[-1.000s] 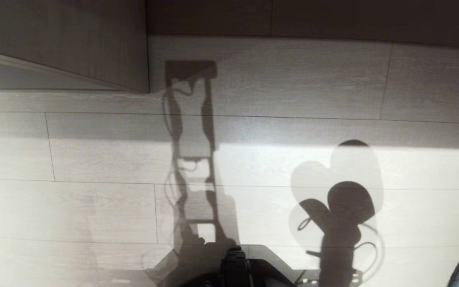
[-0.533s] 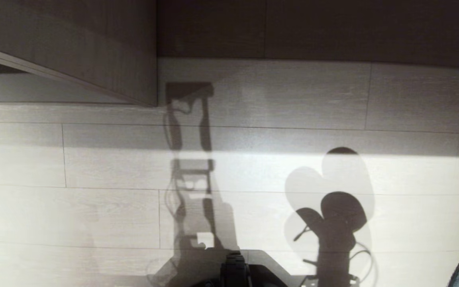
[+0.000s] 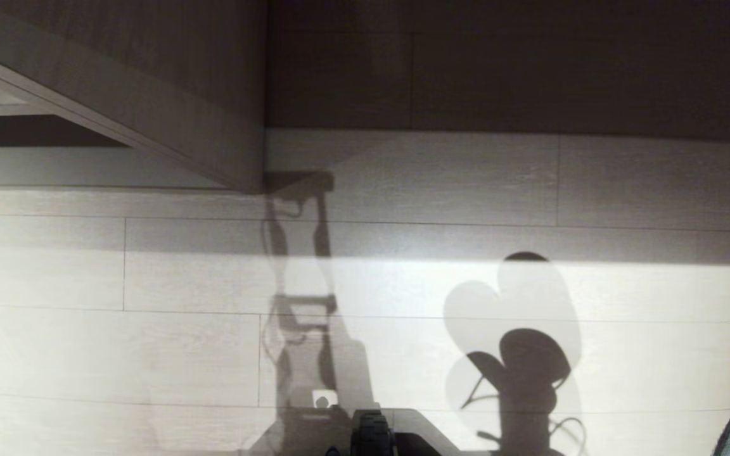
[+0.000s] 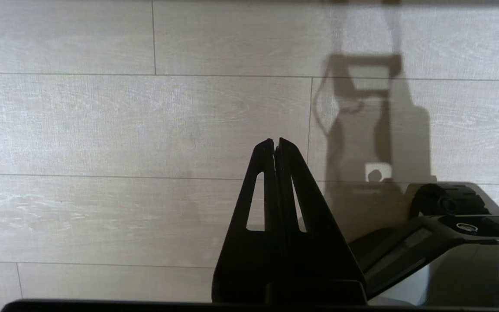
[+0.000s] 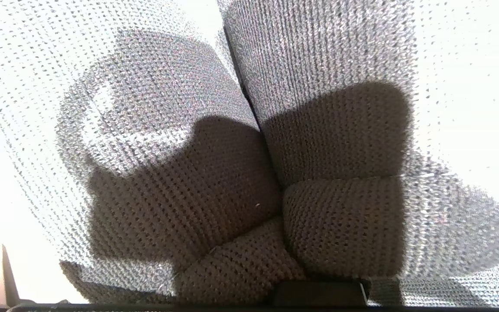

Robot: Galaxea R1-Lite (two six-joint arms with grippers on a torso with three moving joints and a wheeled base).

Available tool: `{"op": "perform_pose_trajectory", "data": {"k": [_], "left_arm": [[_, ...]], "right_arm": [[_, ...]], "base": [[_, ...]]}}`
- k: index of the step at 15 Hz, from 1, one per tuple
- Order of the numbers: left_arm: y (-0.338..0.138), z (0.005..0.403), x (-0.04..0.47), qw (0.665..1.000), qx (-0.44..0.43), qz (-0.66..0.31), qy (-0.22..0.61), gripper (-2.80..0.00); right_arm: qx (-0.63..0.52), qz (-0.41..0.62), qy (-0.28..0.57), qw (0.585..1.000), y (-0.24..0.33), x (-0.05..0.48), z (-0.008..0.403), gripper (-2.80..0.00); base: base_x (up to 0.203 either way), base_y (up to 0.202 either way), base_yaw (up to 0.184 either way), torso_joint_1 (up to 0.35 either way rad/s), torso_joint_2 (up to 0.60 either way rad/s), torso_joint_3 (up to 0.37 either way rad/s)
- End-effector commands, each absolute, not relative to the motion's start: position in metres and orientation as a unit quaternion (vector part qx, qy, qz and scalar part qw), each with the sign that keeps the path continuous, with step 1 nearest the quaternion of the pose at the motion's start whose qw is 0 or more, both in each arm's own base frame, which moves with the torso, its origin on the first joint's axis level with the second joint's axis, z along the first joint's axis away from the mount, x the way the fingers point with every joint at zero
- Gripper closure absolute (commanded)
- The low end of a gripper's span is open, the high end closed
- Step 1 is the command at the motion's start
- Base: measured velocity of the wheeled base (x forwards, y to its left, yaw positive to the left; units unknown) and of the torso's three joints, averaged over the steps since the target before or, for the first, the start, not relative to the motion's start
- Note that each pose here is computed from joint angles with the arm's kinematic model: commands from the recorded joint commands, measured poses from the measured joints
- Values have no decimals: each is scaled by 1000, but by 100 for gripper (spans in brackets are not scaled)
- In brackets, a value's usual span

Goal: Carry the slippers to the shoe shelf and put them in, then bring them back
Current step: Place the slippers into the shoe cabinet

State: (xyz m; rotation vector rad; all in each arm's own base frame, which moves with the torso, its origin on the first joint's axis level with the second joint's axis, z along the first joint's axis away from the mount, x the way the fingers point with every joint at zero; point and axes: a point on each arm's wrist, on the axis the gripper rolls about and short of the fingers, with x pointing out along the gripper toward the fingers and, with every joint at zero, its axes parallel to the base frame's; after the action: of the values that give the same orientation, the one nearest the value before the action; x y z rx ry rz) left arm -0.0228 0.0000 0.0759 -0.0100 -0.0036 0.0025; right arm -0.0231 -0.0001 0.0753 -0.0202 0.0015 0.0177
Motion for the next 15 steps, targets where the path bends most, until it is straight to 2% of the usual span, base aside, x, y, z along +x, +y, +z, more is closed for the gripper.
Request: {"op": "perform_pose_trajectory", "data": {"k": [1, 15], "left_arm": [[0, 76, -23, 1000, -5, 2, -2, 0], [0, 76, -23, 1000, -5, 2, -2, 0]], "right_arm": [[-10, 9, 1, 1000, 0, -23, 75, 0], [-11, 9, 1, 1000, 0, -23, 75, 0]], "base": [[0, 0, 0, 6, 2, 194], [0, 0, 0, 2, 2, 204]]}}
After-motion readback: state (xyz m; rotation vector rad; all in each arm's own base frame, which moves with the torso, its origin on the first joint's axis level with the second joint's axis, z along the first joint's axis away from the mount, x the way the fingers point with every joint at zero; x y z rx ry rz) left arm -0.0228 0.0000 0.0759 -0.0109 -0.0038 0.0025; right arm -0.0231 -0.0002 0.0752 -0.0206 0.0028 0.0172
